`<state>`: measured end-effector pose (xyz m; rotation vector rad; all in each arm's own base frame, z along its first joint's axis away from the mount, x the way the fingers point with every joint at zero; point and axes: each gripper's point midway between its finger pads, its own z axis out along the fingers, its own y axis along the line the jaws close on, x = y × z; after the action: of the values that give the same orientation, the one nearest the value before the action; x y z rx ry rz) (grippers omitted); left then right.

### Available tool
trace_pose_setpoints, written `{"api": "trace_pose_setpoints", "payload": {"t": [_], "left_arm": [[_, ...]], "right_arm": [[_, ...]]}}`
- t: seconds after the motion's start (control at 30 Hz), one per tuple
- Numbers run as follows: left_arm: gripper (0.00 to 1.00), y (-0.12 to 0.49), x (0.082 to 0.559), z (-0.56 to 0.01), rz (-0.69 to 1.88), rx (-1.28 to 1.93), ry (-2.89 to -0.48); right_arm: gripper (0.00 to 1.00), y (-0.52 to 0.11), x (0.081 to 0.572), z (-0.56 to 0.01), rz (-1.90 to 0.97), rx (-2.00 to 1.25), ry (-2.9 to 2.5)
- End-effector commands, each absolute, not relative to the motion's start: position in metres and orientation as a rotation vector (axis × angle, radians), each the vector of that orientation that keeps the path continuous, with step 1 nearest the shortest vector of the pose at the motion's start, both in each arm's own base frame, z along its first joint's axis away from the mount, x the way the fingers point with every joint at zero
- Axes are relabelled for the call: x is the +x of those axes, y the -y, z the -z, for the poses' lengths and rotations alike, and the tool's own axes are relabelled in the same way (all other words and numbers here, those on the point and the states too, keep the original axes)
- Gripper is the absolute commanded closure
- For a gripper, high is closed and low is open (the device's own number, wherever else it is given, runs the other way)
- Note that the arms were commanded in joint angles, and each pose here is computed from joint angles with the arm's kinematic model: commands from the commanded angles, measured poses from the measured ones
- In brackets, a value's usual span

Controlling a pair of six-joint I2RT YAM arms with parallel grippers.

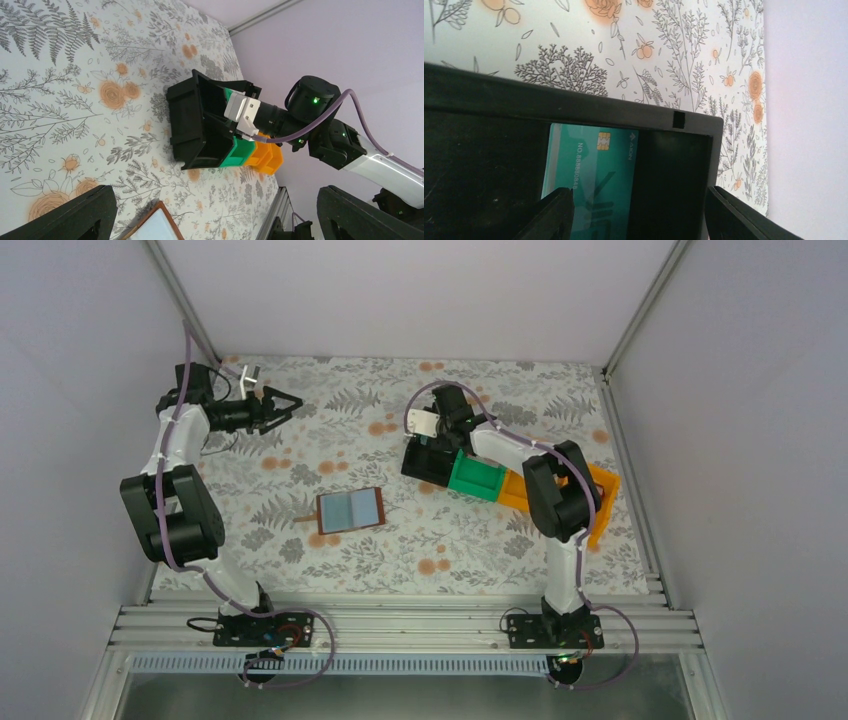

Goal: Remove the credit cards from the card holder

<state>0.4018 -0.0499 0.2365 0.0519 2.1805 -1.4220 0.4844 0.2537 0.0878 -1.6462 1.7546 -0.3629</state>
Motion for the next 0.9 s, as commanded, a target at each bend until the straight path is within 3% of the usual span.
{"api": "trace_pose_setpoints", "payload": {"t": [0.0,0.1,0.2,0.3,0.37,0.53,0.87], "left_arm": [[0.00,0.048,0.399,-0.247,1.408,0.108,-2.138],[0.00,0.045,0.397,-0.244,1.329,0.123,-2.164],[0.00,0.036,0.390,-0.228,1.144,0.157,-2.249],[0.00,0.027,0.370,-0.191,0.988,0.198,-2.392],[0.01,0.028,0.354,-0.167,0.986,0.218,-2.461],[0.10,0.030,0.322,-0.111,1.030,0.232,-2.616],[0.13,0.046,0.300,-0.045,1.199,0.268,-2.722]], "right_arm": [[0.32,-0.254,0.484,-0.117,0.336,-1.605,-1.745],[0.33,-0.259,0.490,-0.141,0.310,-1.510,-1.755],[0.36,-0.275,0.495,-0.203,0.171,-1.247,-1.814],[0.38,-0.308,0.470,-0.256,-0.227,-0.960,-1.899],[0.38,-0.329,0.444,-0.263,-0.460,-0.836,-1.950],[0.42,-0.385,0.384,-0.207,-0.763,-0.679,-2.184],[0.41,-0.443,0.308,-0.106,-0.852,-0.680,-2.525]]}}
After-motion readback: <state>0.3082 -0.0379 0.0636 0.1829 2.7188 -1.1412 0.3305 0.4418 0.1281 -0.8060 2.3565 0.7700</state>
